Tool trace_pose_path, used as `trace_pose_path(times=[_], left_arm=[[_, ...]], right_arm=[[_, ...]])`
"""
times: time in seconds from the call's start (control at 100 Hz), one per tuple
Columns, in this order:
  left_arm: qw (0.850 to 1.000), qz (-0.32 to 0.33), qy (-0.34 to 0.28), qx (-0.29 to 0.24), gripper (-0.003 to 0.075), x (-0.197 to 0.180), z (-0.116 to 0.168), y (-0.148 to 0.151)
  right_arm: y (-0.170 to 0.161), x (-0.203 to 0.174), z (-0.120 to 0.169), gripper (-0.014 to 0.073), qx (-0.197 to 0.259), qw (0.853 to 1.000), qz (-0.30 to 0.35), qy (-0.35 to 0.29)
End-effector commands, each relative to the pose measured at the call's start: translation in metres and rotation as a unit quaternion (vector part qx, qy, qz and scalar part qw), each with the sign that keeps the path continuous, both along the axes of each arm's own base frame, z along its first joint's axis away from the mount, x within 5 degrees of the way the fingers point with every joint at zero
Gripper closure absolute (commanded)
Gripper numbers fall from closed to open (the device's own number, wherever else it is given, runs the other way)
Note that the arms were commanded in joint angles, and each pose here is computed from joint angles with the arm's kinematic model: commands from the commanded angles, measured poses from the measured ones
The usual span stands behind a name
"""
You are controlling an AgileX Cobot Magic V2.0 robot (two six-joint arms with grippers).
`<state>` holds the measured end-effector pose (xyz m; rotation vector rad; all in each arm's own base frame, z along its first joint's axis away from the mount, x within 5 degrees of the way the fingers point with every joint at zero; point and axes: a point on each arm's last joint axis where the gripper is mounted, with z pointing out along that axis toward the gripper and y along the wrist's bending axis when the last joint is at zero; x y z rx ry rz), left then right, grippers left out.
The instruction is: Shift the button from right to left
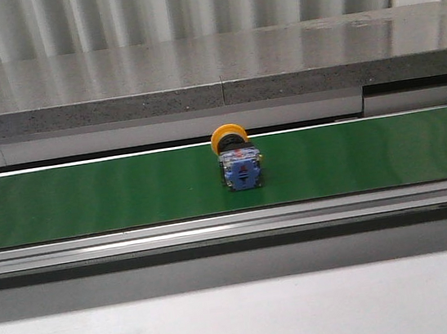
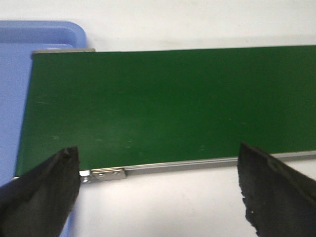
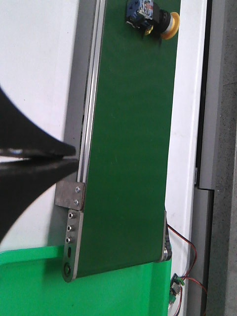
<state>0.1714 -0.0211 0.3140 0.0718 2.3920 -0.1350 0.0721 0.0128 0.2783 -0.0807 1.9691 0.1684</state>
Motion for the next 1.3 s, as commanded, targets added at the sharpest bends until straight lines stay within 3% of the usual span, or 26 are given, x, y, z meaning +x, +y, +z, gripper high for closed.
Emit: trace_pose_path(times=[0.0, 0.31, 0.77, 1.05, 1.29], left_arm=[[0.999, -0.027, -0.023, -0.024, 0.0106, 0.014, 0.016, -0.014], [0.993, -0.084, 0.029, -0.074, 0.0106, 0.059, 0.018, -0.072], [0.98, -0.132, 0.124, -0.084, 0.0106, 0.107, -0.007, -0.165], [0.973, -0.128, 0.173, -0.078, 0.0106, 0.128, -0.026, -0.196], [0.973, -0.098, 0.198, -0.068, 0.0106, 0.142, -0.047, -0.203]], right_arm=[[-0.001, 0.003, 0.015, 0.0662, -0.003, 0.999, -0.002, -0.05], [-0.001, 0.003, 0.015, 0.0662, -0.003, 0.999, -0.002, -0.05], [-0.001, 0.003, 0.015, 0.0662, -0.003, 0.999, -0.002, -0.05], [-0.001, 0.003, 0.015, 0.0662, -0.003, 0.999, -0.002, -0.05], [-0.001, 0.003, 0.015, 0.0662, -0.003, 0.999, -0.002, -0.05]])
